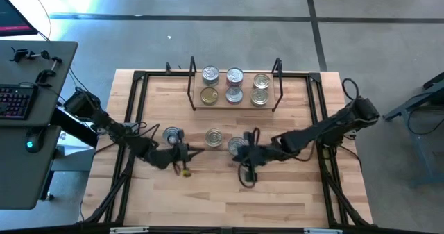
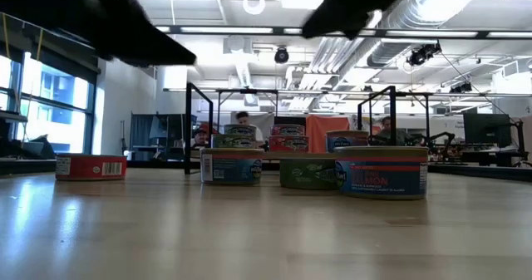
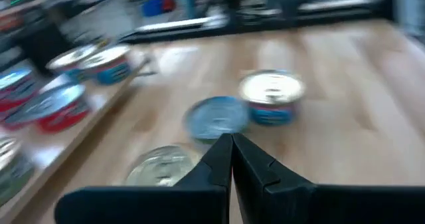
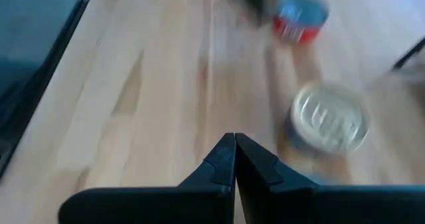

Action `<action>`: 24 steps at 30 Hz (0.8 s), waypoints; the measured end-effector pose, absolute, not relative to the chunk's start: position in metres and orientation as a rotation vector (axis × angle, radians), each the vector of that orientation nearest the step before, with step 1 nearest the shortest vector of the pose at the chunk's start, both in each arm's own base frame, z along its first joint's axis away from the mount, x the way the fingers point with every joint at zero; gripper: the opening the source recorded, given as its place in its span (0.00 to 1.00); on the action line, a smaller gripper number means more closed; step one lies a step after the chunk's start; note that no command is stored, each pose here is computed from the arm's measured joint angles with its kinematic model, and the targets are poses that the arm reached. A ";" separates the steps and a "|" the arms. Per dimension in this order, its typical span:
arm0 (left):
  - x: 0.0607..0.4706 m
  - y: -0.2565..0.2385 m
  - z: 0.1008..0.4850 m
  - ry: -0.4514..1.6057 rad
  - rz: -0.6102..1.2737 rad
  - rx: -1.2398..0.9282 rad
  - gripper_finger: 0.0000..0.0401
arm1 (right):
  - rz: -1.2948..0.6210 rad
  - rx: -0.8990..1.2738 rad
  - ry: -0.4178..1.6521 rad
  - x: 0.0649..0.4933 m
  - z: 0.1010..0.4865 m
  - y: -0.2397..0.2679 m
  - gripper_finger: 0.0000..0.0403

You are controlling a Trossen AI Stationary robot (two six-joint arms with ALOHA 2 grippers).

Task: Stack canned seafood by type on shelf
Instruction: Stack the blue-pink tuna can on top of the blue tuna can on the shelf

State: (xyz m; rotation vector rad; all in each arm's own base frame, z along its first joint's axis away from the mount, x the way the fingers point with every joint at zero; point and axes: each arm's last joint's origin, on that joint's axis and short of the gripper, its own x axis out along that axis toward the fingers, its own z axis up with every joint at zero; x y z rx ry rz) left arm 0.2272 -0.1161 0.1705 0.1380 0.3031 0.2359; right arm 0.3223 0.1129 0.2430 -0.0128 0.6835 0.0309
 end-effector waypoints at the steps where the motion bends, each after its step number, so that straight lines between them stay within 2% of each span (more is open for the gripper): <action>1: 0.230 -0.111 0.170 0.306 0.261 0.129 0.01 | 0.031 -0.001 0.712 0.317 0.243 0.116 0.00; 4: 0.237 -0.099 0.169 0.334 0.207 0.144 0.04 | 0.003 0.035 0.792 0.304 0.241 0.124 0.00; 8: 0.245 -0.084 0.166 0.394 0.047 0.160 0.15 | -0.059 0.090 0.849 0.296 0.236 0.131 0.00; 14: 0.248 -0.070 0.151 0.517 -0.009 0.391 0.30 | -0.102 0.120 0.888 0.287 0.231 0.140 0.00; 20: 0.261 -0.056 0.130 0.550 0.041 0.420 0.32 | -0.205 0.036 0.827 0.288 0.231 0.140 0.00; 24: 0.266 -0.052 0.120 0.558 0.062 0.395 0.30 | -0.115 -0.064 0.905 0.286 0.228 0.136 0.00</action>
